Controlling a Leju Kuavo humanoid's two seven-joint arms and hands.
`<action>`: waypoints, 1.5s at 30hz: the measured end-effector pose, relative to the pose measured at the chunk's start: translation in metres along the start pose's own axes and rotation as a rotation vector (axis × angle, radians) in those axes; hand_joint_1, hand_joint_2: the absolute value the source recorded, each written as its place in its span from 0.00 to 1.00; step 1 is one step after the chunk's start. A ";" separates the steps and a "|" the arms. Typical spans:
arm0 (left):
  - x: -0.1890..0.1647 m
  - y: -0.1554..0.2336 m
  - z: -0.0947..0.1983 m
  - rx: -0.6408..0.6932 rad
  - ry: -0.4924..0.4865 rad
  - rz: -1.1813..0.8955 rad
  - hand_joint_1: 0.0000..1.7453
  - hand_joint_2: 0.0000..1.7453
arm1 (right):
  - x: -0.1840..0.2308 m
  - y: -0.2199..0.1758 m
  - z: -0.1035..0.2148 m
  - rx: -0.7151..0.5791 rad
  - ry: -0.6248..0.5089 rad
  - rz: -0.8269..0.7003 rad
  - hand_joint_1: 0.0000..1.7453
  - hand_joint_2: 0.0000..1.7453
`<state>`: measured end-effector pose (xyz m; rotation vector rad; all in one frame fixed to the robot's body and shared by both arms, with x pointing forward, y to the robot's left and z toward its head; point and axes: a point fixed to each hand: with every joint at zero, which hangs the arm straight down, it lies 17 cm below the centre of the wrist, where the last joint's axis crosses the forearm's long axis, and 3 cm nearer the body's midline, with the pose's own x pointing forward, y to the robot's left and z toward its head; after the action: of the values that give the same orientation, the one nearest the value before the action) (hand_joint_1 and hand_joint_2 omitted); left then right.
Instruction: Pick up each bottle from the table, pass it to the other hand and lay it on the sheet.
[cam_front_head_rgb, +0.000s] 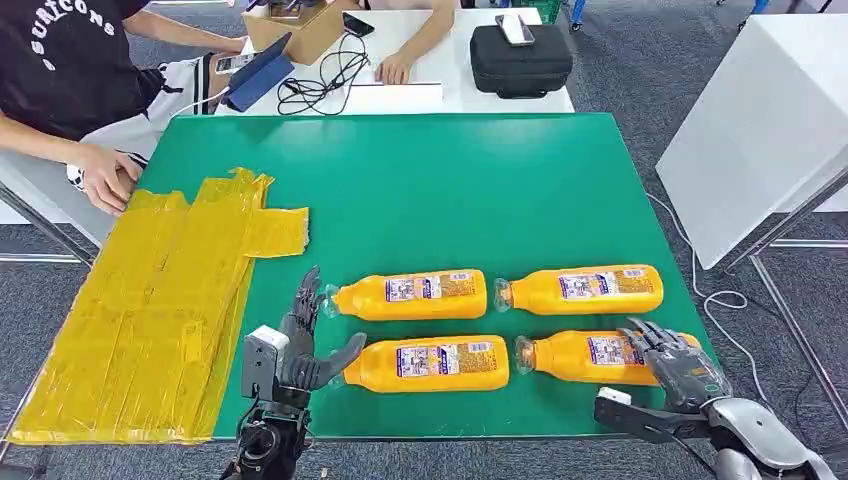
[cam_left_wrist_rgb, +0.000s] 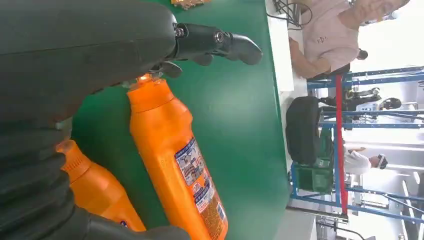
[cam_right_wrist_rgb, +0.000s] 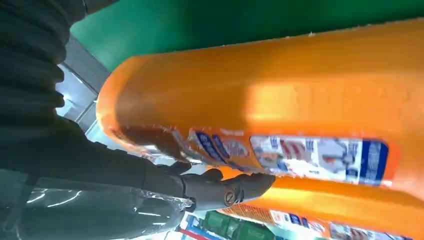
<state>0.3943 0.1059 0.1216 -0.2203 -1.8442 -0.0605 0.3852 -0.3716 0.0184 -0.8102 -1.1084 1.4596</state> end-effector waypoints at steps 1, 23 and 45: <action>0.000 0.000 0.000 0.000 0.001 0.000 0.00 1.00 | -0.001 0.001 -0.001 0.003 0.004 -0.001 0.00 1.00; -0.011 0.002 0.004 0.012 0.029 0.001 0.00 1.00 | -0.036 0.007 -0.025 0.051 0.088 -0.028 0.80 1.00; -0.011 0.003 0.003 0.016 0.029 -0.002 0.00 1.00 | -0.030 0.013 -0.027 0.038 0.072 -0.039 1.00 1.00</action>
<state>0.3953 0.1076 0.1101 -0.2050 -1.8155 -0.0499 0.4115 -0.3955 -0.0056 -0.8043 -1.0336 1.4048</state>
